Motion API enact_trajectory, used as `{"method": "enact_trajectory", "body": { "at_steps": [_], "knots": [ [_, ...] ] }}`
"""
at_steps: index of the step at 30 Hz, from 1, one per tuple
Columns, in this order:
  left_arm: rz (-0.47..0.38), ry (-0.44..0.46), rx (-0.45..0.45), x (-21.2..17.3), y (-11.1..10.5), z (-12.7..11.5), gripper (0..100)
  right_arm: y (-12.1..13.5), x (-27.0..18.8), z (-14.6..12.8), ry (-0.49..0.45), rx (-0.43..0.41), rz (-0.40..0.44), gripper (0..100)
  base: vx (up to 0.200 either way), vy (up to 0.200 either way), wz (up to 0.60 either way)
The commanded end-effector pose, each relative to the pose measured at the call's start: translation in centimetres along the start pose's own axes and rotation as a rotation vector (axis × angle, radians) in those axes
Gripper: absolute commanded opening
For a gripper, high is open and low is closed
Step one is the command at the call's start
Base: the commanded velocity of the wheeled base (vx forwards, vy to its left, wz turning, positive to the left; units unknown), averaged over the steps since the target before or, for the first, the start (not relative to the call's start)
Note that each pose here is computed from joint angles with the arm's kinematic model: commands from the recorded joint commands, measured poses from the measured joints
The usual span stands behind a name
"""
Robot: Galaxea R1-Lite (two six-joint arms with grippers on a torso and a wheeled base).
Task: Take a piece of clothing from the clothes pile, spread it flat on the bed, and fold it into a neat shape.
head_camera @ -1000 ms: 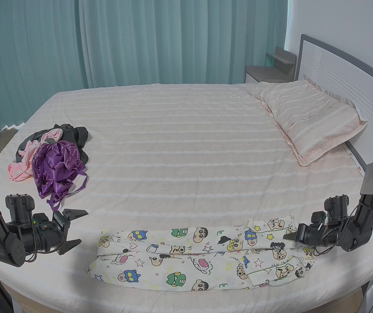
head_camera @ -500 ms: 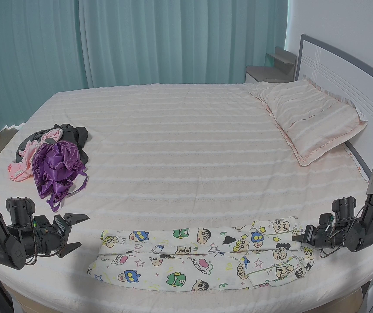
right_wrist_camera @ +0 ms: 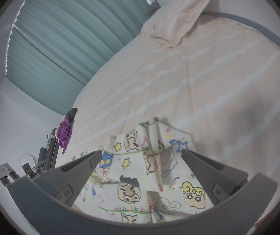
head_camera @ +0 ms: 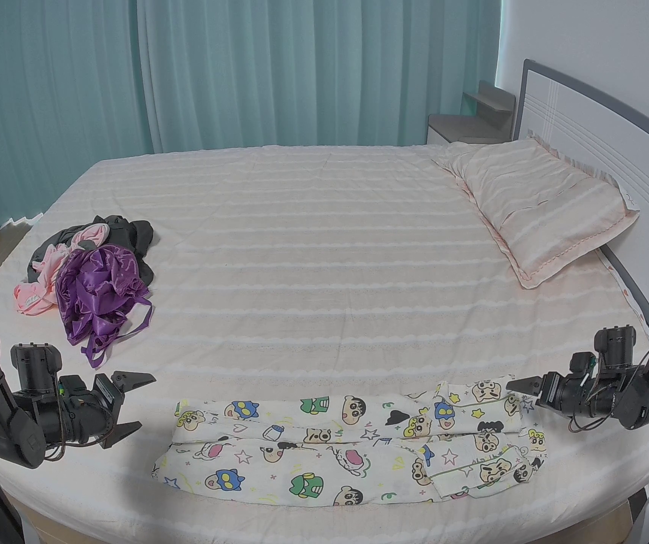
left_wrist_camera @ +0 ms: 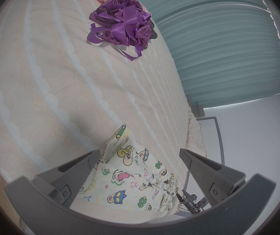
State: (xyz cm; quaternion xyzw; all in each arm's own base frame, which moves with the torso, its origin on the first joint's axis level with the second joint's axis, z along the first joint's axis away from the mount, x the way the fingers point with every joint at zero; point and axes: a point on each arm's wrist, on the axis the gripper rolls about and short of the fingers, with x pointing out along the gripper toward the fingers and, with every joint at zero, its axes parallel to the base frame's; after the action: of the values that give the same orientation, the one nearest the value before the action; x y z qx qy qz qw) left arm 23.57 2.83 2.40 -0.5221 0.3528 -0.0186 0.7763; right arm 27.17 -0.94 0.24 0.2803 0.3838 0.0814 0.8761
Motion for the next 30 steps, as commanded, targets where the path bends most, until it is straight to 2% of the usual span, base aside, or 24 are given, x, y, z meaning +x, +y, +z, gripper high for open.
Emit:
{"method": "enact_trajectory", "body": {
  "at_steps": [1,4,9,16,17,19,22,30],
  "knots": [
    [0.002,0.002,-0.002,0.0,0.1,0.0,100,3.4,-2.2,1.4,-0.074,-0.071,0.064,100,0.000,0.000,0.00],
    [0.002,0.006,-0.002,0.0,0.1,-0.1,100,5.3,-1.1,0.7,-0.055,-0.081,0.082,100,0.000,0.000,0.00],
    [0.001,0.007,-0.002,0.0,0.1,-0.1,100,7.2,1.4,0.5,-0.038,-0.019,0.101,100,0.000,0.000,0.00],
    [0.001,0.007,-0.002,0.0,0.1,-0.1,100,5.5,4.7,-1.3,0.057,0.007,0.041,100,0.000,0.000,0.00],
    [0.001,0.007,-0.002,0.0,0.1,-0.1,100,4.8,5.4,-1.8,0.068,0.017,0.000,100,0.000,0.000,0.00],
    [0.000,0.009,-0.002,0.0,0.1,-0.1,100,4.2,6.1,-2.1,0.056,0.020,-0.027,100,0.000,0.000,0.00],
    [0.002,0.009,-0.003,0.0,0.1,-0.1,100,3.7,6.4,-1.8,0.011,0.020,-0.032,100,0.000,0.000,0.00],
    [0.003,0.009,-0.004,0.0,0.2,-0.1,100,3.2,5.9,-0.8,-0.037,0.034,-0.044,100,0.000,0.000,0.00]
  ]
}}
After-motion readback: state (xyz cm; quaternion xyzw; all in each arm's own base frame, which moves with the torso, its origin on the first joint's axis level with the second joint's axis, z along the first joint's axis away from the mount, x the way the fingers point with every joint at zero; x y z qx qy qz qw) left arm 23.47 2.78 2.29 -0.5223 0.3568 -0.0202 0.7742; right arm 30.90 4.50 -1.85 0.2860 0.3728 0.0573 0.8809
